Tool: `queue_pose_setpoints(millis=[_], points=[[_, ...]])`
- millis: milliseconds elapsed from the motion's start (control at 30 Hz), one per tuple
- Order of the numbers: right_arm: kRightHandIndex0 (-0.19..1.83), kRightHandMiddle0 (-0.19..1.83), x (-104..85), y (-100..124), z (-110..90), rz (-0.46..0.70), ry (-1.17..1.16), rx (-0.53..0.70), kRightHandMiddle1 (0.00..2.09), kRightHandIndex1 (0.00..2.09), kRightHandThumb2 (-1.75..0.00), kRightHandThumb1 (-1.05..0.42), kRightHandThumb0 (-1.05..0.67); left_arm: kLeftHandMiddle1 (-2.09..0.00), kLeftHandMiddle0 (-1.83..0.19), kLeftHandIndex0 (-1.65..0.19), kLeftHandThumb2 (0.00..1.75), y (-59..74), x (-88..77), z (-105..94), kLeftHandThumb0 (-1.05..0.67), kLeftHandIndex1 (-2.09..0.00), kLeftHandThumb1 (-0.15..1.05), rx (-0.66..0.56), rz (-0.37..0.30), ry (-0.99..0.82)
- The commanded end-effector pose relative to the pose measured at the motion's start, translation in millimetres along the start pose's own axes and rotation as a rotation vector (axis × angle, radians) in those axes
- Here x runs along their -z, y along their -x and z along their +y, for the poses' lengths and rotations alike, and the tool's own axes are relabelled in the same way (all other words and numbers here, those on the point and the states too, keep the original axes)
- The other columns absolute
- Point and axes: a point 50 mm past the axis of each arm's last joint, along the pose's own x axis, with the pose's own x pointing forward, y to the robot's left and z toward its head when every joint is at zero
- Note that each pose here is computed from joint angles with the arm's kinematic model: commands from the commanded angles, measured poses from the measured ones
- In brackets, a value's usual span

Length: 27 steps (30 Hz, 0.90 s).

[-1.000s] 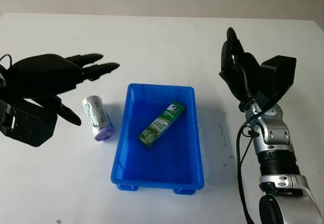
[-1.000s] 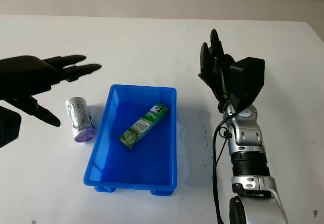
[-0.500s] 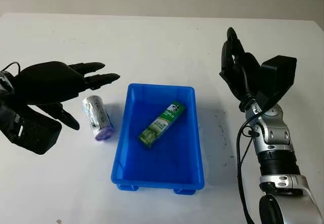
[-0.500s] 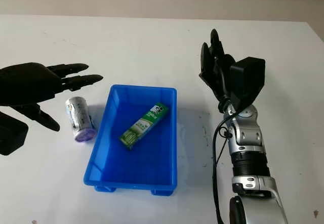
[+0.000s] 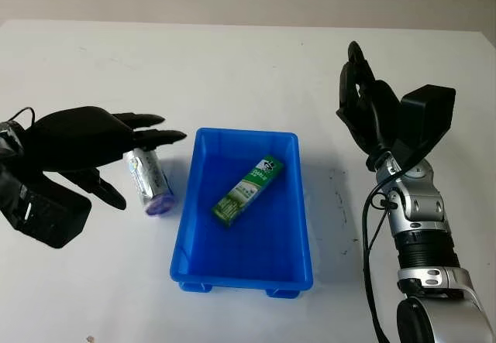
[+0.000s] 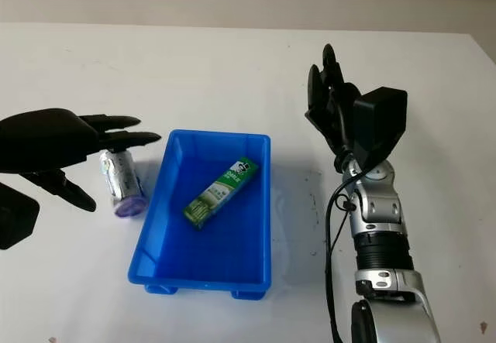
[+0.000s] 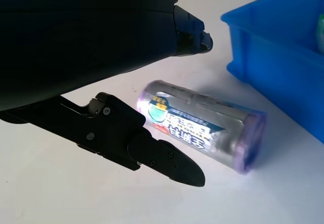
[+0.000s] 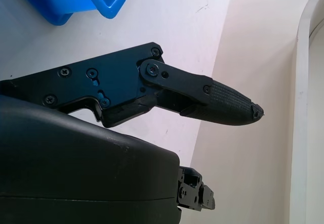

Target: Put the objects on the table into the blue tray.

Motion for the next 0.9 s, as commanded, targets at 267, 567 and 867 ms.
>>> queue_pose_setpoints(millis=[267, 567, 867], points=[[-0.19, -0.19, -9.6, -1, -3, -0.037, 0.001, 0.006, 0.0, 0.0, -0.73, -1.05, -0.73, -0.18, -0.46, -0.44, 0.05, 1.8, -11.5, -8.2, -0.45, -0.32, 0.82, -0.049, -0.038, 0.031], [-0.19, -0.19, -9.9, 0, -4, -0.039, -0.001, 0.007, 0.0, 0.0, -0.73, -1.05, -0.74, -1.19, -0.32, -0.24, 0.06, -4.9, -23.6, -19.3, -0.28, -1.37, 0.86, -0.146, -0.166, -0.131], [-0.19, -0.19, -8.8, 1, -3, -0.041, -0.015, -0.002, 0.0, 0.0, -0.73, -1.05, -0.73, -2.08, -0.49, -0.27, 0.06, -11.1, -22.3, -22.9, -0.03, -2.08, 1.03, -0.306, -0.215, -0.362]])
